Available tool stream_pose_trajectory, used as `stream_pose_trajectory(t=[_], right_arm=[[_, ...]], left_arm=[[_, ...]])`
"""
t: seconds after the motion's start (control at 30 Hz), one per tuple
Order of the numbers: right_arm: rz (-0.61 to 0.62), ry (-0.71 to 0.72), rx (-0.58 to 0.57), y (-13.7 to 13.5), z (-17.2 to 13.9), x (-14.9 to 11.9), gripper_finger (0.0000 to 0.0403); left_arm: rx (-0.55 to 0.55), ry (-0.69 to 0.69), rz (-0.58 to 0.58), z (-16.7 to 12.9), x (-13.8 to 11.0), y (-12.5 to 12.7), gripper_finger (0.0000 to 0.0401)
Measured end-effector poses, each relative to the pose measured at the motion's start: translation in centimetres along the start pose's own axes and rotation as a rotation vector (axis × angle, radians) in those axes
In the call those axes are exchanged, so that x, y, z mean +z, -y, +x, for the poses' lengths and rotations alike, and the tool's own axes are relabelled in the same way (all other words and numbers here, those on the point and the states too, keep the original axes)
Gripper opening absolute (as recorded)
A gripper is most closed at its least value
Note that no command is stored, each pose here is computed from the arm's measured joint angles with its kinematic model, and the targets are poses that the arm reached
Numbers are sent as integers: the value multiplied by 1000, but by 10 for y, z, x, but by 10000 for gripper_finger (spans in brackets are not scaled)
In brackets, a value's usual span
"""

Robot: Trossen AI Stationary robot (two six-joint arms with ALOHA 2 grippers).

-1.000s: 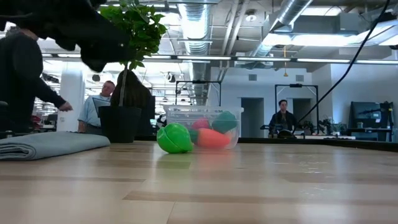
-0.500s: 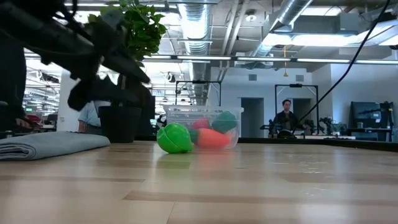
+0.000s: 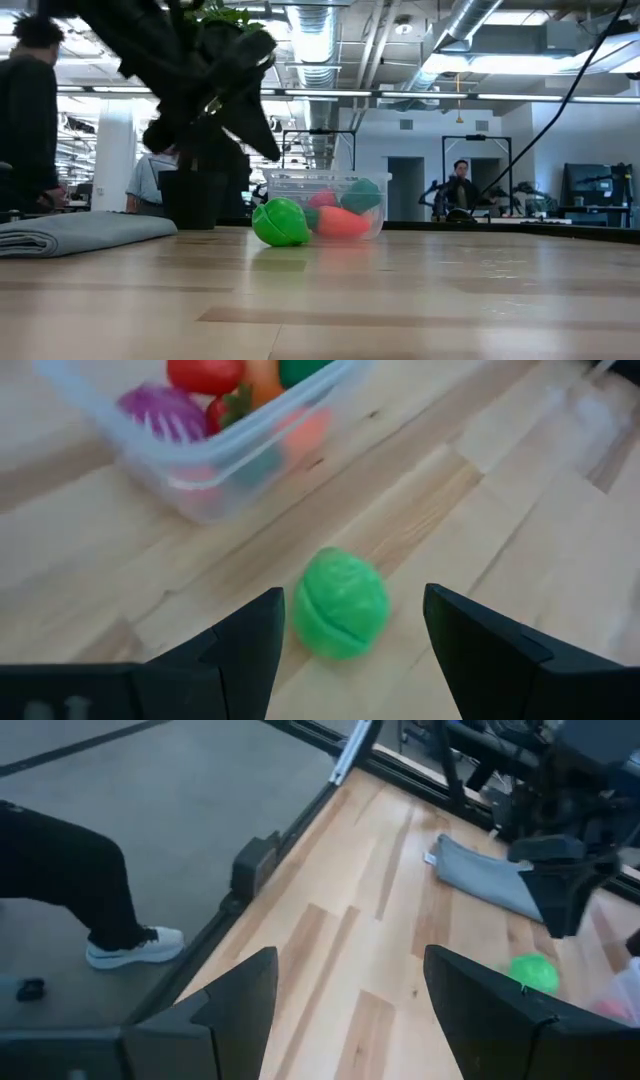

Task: Pick and placing Produce into tupperware
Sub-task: Put the avocado into the transparent container

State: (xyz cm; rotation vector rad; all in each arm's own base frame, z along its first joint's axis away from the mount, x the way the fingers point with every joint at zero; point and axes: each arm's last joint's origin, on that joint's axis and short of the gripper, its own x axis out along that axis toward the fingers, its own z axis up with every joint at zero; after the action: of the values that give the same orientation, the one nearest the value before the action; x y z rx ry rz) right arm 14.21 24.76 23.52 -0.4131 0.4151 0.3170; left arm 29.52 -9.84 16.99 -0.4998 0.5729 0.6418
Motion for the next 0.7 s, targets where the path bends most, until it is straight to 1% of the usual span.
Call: stream_pose_trajectory(t=[0.13, 0.27, 0.37, 0.43, 0.5, 0.63, 0.7], right_arm=[[-9, 3, 13, -3, -3, -1, 276], [9, 2, 16, -4, -4, -1, 276], [41, -13, 17, -5, -4, -3, 276], [50, -21, 21, -6, -6, -4, 276], [53, -23, 22, -7, -7, -5, 276], [45, -17, 20, -9, -9, -5, 276], [40, -13, 7, -10, -10, -5, 276]], left_arm=[[-35, -41, 9, -1, 15, 9, 231], [-12, -120, -15, 5, 25, 3, 231], [19, -178, -43, 8, 27, -3, 231], [19, -210, -51, 8, 29, -4, 231], [7, -223, -58, 8, 31, -2, 231], [39, -241, -68, 5, 34, -2, 238], [13, -220, -82, 6, 36, 1, 242]])
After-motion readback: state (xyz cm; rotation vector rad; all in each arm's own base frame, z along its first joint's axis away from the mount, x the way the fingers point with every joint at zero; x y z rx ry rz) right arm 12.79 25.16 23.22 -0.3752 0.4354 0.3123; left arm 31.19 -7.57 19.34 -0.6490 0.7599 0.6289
